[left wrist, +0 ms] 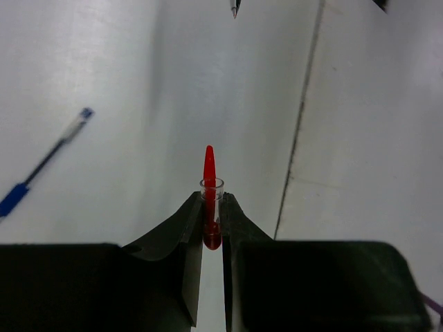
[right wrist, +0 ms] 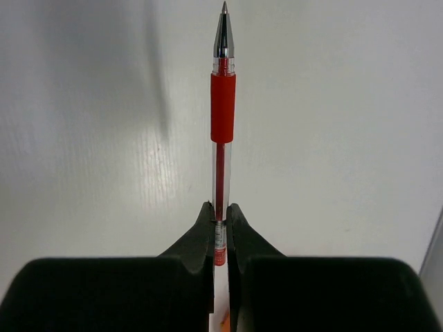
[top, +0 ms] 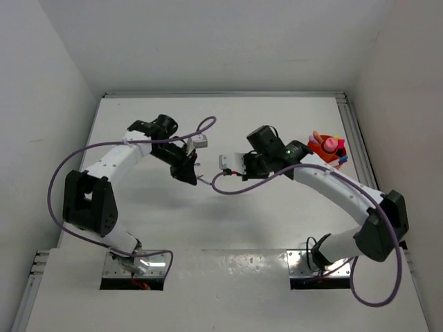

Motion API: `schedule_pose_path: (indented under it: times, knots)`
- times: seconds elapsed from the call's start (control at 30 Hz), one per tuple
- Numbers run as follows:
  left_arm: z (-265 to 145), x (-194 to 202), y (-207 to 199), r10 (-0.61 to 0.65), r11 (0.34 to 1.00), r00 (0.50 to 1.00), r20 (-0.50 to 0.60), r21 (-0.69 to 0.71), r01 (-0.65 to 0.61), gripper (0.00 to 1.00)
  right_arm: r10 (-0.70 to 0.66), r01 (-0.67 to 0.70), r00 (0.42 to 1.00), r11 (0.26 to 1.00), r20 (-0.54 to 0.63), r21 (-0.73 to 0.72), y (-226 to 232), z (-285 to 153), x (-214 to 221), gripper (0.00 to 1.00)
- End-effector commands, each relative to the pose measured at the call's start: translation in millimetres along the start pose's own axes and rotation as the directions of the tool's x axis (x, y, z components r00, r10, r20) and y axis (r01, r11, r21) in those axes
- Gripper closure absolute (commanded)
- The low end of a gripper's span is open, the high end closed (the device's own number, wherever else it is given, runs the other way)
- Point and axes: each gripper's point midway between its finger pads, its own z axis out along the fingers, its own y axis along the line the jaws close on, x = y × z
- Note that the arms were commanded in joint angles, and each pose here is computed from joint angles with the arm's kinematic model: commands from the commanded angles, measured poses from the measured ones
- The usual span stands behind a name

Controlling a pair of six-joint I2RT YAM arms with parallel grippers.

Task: Sort the stationery into containers
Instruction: Pick up the pen from the center of the board, then close the pen cap on the pen.

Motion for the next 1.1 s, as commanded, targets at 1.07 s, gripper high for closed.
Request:
schedule_pose_path:
  times: [1.07]
  knots:
    - [41.4, 23.8, -76.4, -0.223, 0.886, 0.97, -0.093, 0.396, 0.241, 1.0, -0.238, 0.246, 0.969, 0.949, -0.06, 0.196, 22.0, -12.7, -47.9, 1.0]
